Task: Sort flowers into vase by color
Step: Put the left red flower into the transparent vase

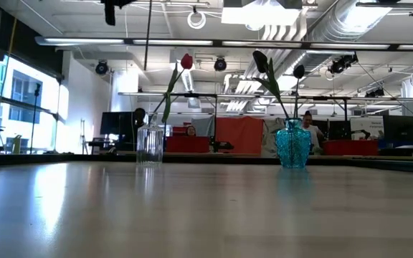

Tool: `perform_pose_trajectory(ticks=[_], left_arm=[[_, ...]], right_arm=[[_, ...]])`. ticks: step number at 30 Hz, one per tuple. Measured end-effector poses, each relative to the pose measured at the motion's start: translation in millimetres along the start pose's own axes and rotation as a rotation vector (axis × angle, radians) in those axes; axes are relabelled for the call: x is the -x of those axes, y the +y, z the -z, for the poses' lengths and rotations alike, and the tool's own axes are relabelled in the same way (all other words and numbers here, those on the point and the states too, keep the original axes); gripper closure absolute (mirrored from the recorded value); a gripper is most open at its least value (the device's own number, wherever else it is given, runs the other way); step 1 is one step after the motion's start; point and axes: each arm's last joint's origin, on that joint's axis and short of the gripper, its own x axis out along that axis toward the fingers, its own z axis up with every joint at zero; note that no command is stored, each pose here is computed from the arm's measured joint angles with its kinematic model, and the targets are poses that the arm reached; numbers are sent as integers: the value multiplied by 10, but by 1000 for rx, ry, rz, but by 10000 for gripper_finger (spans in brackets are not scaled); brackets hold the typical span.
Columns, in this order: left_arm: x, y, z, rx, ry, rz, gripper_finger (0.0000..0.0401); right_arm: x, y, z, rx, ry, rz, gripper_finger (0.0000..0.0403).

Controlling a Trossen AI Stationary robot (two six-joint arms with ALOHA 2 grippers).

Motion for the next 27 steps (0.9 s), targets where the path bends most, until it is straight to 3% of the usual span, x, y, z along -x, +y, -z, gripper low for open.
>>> perform_pose_trajectory(ticks=[6,15,19,27], left_arm=[[-19,238,60,35,-116,93,401],[-78,594,99,-145,-73,-88,401],[-135,771,137,-160,-53,-168,401],[-333,963,342,-137,29,-152,401]], right_arm=[[-36,36,35,0,10,7,176],[-110,96,120,52,34,35,176],[-118,98,134,65,36,46,176],[-118,98,132,63,34,48,176]])
